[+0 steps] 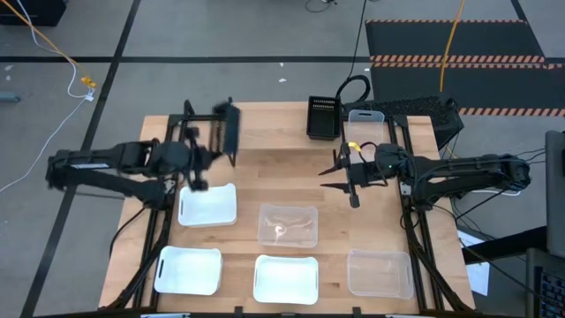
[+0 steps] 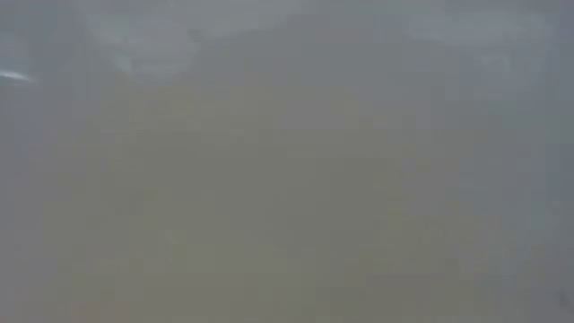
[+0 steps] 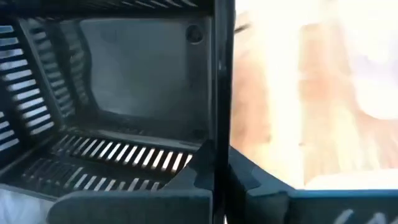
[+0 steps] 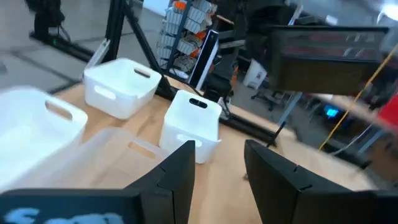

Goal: Stack baskets on shelf by color
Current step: Stack the black bin on the black bin on the shelf

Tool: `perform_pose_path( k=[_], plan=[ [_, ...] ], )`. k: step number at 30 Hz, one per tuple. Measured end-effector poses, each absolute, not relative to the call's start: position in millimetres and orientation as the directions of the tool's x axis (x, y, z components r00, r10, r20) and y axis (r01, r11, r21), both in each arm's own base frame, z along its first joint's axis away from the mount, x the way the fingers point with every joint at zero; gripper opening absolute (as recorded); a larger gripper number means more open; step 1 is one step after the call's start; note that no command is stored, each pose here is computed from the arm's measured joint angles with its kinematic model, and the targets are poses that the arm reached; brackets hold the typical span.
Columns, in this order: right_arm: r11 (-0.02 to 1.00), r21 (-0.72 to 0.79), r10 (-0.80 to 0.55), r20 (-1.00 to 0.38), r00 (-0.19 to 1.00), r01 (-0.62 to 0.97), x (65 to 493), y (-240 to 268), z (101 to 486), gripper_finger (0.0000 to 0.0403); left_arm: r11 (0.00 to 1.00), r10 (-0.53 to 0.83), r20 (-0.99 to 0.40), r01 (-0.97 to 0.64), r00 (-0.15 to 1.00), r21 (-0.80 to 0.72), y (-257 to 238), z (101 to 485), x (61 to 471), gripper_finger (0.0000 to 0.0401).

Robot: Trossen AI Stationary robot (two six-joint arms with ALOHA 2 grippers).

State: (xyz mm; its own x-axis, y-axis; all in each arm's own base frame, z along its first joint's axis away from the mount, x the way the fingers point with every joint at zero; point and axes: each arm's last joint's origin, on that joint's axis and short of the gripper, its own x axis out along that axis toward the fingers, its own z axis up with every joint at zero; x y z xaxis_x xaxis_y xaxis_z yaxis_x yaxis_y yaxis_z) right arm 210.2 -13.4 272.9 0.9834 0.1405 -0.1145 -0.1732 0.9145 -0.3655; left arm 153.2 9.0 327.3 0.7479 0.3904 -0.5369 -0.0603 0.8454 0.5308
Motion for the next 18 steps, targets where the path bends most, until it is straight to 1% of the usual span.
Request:
perform_pose_path(
  k=[2, 4, 7, 9, 11, 14, 16, 18],
  plan=[
    [0.883, -0.436, 0.150, -0.089, 0.985, -0.174, 209, -9, 281, 0.0132, 0.783, 0.260, -0.543, 0.155, 0.798, 0.603, -5, 327, 158, 0.0004],
    [0.860, -0.495, 0.111, -0.047, 0.993, -0.120, 209, -5, 297, 0.0132, 0.697, 0.100, -0.571, 0.352, 0.815, 0.625, -18, 325, 162, 0.0004],
    [0.820, -0.568, 0.047, -0.066, 0.997, -0.076, 214, -3, 324, 0.0132, 0.617, -0.101, -0.588, 0.515, 0.802, 0.596, -33, 321, 172, 0.0006],
    [0.810, -0.575, 0.052, -0.129, 0.990, -0.117, 224, -2, 339, 0.0132, 0.551, -0.222, -0.598, 0.605, 0.770, 0.575, -40, 317, 180, 0.0006],
    [0.797, -0.550, 0.154, -0.218, 0.964, -0.252, 237, 0, 348, 0.0132, 0.465, -0.317, -0.598, 0.670, 0.736, 0.578, -45, 313, 188, 0.0004],
    [0.757, -0.449, 0.358, -0.320, 0.877, -0.474, 261, 3, 355, 0.0132, 0.347, -0.444, -0.579, 0.727, 0.684, 0.592, -50, 307, 203, 0.0007],
    [0.734, -0.399, 0.427, -0.359, 0.830, -0.550, 276, 4, 360, 0.0132, 0.290, -0.500, -0.575, 0.751, 0.648, 0.593, -51, 301, 214, 0.0008],
    [0.717, -0.382, 0.453, -0.382, 0.806, -0.584, 288, 4, 363, 0.0133, 0.262, -0.523, -0.573, 0.759, 0.631, 0.597, -50, 295, 224, 0.0005]
  ],
)
